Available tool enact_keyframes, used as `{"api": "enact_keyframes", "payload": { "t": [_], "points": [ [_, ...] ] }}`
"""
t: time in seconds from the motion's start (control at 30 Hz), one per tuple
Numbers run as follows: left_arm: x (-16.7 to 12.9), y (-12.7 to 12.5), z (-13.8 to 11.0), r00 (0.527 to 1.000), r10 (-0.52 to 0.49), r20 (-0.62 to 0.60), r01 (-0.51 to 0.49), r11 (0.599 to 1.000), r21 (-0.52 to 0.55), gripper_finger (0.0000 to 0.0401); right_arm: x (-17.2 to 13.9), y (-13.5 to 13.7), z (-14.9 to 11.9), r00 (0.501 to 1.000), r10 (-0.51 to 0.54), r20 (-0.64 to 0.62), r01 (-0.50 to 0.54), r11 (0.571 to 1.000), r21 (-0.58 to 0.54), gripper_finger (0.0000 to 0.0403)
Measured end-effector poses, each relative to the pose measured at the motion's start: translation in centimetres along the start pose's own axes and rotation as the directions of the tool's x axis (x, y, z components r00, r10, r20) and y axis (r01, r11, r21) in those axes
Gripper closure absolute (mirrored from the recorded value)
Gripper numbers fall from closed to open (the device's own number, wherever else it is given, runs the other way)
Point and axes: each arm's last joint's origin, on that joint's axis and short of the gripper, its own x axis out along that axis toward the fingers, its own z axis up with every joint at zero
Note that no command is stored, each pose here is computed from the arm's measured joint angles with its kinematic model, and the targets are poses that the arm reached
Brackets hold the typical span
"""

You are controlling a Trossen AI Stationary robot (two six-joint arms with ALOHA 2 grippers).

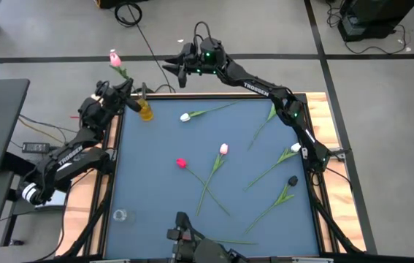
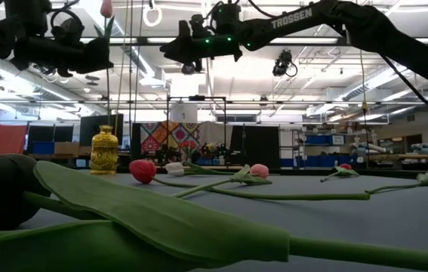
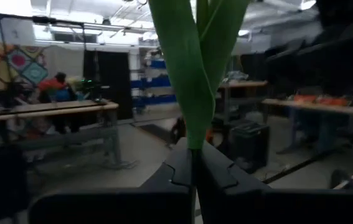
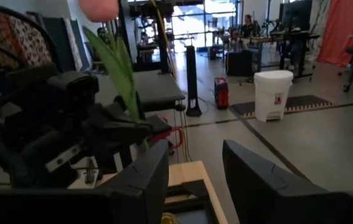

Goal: Sort flowers into vase by color
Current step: Put the left pink flower into the yellow vase

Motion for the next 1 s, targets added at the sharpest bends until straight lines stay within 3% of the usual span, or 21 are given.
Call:
{"api": "enact_keyframes", "payload": {
  "t": [0.53, 1.0],
  "points": [
    [0.8, 0.3, 0.1, 0.999, 0.025, 0.045, -0.027, 0.998, 0.057, 0.0393, 0.0, 0.0, -0.1, 1.000, -0.010, -0.012, 0.010, 1.000, 0.011, 0.0245],
    [1.7, 0.5, -1.7, 0.995, 0.070, -0.074, -0.067, 0.997, 0.044, 0.0393, 0.1, 0.1, -0.3, 0.999, -0.021, -0.025, 0.023, 0.998, 0.063, 0.0245]
  ]
}}
